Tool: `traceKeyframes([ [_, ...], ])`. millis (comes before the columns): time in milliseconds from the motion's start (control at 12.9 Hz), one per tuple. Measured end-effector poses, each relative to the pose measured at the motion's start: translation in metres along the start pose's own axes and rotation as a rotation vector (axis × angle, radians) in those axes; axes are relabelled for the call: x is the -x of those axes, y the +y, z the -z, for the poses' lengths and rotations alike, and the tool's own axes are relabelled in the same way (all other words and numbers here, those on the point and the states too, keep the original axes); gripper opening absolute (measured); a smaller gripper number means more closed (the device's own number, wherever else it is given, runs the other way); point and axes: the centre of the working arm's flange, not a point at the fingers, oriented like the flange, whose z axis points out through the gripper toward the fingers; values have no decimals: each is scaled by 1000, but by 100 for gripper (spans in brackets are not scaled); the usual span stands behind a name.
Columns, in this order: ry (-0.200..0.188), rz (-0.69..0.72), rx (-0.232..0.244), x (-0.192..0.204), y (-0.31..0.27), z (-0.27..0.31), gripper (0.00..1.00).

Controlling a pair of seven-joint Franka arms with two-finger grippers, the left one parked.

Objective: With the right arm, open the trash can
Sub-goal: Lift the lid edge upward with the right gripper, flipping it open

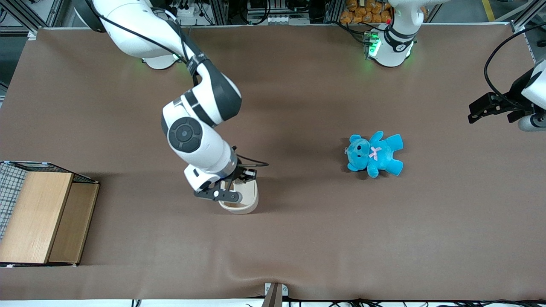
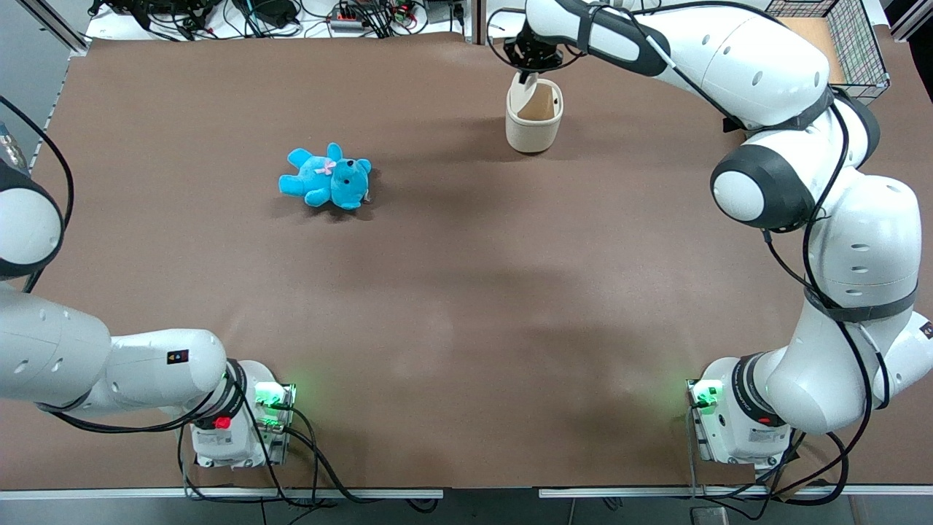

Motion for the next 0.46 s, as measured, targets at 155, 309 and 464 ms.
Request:
traceKeyframes([
  [155, -27, -16, -29, 4, -5, 2, 1],
  [309, -43, -38, -53, 0, -1, 9, 1],
  [464, -70, -57, -57, -5, 11, 30, 15],
])
